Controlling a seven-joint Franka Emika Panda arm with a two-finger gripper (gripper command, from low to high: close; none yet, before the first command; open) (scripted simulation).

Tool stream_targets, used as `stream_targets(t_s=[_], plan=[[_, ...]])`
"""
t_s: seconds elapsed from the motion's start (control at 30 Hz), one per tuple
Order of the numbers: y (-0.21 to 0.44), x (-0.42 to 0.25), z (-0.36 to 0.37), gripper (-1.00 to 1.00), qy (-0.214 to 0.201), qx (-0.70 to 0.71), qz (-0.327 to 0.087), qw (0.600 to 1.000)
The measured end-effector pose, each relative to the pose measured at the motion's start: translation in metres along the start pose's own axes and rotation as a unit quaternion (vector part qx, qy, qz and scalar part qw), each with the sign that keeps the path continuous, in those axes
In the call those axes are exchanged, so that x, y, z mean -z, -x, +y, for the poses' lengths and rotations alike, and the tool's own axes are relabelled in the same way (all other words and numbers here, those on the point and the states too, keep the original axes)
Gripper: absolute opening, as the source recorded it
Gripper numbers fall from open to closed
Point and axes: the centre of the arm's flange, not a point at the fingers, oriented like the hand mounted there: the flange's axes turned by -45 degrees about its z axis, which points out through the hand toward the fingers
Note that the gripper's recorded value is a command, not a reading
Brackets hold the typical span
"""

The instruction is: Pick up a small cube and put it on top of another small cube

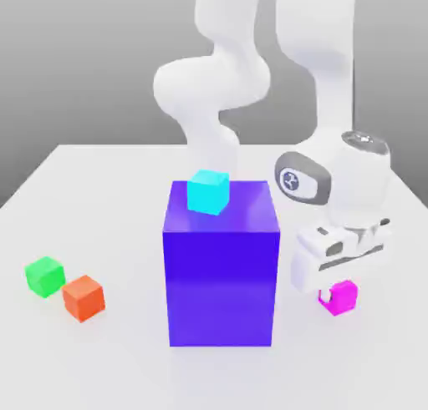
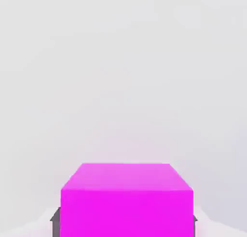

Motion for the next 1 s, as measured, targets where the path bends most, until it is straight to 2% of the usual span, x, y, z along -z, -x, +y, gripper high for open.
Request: stream_targets(t_s=[0.27, 0.33, 0.47, 0.6, 0.8, 1.0], plan=[[-0.001, 0.058, -0.001, -1.0, 0.001, 0.002, 0.0, 1.0], [-0.019, 0.066, 0.008, -1.0, 0.003, -0.001, 0.008, 1.0], [-0.069, 0.079, 0.065, -1.0, 0.016, -0.037, 0.029, 0.999], [-0.078, 0.091, 0.173, -1.0, 0.037, -0.14, 0.035, 0.989], [0.001, 0.109, 0.339, -1.0, 0.054, -0.344, 0.024, 0.937], [0.123, 0.12, 0.436, -1.0, 0.047, -0.516, 0.011, 0.855]])
